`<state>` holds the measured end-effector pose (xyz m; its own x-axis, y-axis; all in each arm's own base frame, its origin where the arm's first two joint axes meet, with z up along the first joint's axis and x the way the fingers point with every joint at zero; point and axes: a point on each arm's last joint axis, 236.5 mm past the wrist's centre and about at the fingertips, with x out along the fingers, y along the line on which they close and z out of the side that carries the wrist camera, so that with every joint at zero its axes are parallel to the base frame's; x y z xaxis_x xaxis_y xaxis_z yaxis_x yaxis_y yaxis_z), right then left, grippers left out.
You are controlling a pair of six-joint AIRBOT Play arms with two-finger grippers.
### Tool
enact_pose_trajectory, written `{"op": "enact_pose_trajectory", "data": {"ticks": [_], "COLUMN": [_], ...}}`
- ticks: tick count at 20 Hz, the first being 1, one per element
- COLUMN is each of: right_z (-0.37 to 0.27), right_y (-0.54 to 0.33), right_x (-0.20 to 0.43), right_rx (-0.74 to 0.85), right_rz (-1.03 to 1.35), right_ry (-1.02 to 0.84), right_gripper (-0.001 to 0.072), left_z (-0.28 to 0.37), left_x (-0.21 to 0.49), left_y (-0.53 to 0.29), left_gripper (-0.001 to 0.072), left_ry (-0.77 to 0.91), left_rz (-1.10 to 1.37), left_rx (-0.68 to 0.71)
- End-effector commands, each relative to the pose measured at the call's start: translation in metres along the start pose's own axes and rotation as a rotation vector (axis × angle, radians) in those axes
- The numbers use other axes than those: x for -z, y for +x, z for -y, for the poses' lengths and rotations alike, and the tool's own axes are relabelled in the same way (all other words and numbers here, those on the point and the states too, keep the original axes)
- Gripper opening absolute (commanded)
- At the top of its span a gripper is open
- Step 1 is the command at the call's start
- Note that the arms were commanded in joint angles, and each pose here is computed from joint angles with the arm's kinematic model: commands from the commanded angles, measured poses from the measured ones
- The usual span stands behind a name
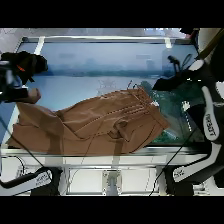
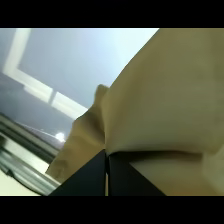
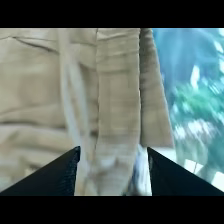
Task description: Fold the clothes and pants, and hang the long-sleeved shirts on hangers.
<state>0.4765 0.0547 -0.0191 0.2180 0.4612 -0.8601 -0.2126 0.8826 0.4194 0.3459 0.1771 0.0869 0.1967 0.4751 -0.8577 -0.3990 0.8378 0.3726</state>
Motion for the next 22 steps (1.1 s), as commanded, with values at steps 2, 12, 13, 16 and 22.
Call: {"op": "enact_pose_trajectory", "data": {"ticks": [2,12,13,16,22], "right_z": [0.003,-0.003,-0.006,-0.02,0.008], "right_y": [0.056,0.104,0.108,0.116,0.052], "right_x": [-0.035,-0.03,-0.028,-0.028,-0.047], "right_rx": [-0.022,-0.158,-0.161,-0.165,-0.051], "right_rz": [0.076,-0.065,-0.073,-0.075,-0.042], "right_ry": [0.028,0.098,0.092,0.031,0.062], "right_gripper": [0.0485,0.0479,0.0478,0.0193,0.002], "left_z": [-0.047,-0.052,-0.051,-0.05,-0.044], "left_x": [0.021,0.022,0.022,0.023,-0.027], "left_y": [-0.011,-0.009,-0.009,-0.005,-0.004], "left_gripper": [0.0009,0.0009,0.0009,0.0009,0.0009], "left_ry": [-0.13,-0.141,-0.141,-0.136,-0.165], "left_rz": [-0.031,-0.037,-0.039,-0.049,0.15], "left_rx": [0.014,0.008,0.009,0.009,0.044]}}
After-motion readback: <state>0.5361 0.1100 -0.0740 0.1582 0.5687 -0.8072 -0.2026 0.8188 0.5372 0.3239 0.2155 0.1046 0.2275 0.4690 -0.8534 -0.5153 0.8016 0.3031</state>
